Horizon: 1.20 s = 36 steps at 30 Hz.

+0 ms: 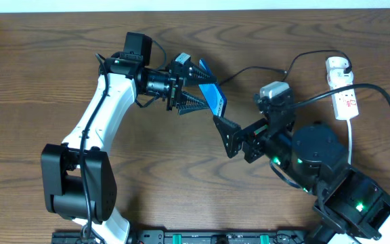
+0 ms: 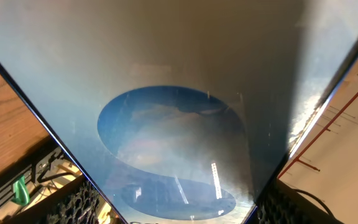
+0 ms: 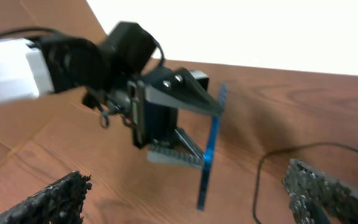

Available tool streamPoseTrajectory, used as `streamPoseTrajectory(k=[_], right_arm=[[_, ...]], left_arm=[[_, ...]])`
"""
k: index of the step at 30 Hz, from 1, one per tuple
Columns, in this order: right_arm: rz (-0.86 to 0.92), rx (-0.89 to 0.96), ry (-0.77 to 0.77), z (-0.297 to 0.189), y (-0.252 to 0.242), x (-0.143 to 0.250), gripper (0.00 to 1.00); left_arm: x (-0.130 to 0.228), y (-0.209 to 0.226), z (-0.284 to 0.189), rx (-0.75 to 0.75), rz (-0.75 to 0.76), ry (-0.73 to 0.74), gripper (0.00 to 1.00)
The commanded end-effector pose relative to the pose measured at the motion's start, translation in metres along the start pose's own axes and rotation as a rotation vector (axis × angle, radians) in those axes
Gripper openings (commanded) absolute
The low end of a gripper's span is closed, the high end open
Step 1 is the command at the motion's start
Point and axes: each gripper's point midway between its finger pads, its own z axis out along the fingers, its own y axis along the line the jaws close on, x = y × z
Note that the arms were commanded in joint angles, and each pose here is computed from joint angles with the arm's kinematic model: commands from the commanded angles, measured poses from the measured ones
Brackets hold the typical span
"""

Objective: Plug charger to phone and switch on socket
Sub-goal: 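Grasp the phone edge with the right gripper and open the left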

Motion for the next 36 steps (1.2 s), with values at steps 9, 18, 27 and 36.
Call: streamPoseTrajectory(k=[9, 18, 27, 36], right_arm=[[-0.070, 0.086, 0.102, 0.053, -0.008, 0.030, 0.99], [-0.101, 0.143, 0.156, 0.090, -0.015, 0.054, 0.93], [-0.111, 0.192, 0.167, 0.100, -0.023, 0.061, 0.60], [-0.106, 0.185, 0.147, 0.101, -0.021, 0.056, 0.31]], left_arm=[[0.014, -0.013, -0.001, 0.029, 0.040, 0.022, 0.53], [0.014, -0.013, -0.001, 0.029, 0.040, 0.022, 0.53], [0.014, -0.014, -0.001, 0.030, 0.035, 0.023, 0.53], [0.014, -0.014, -0.001, 0.032, 0.017, 0.025, 0.53]])
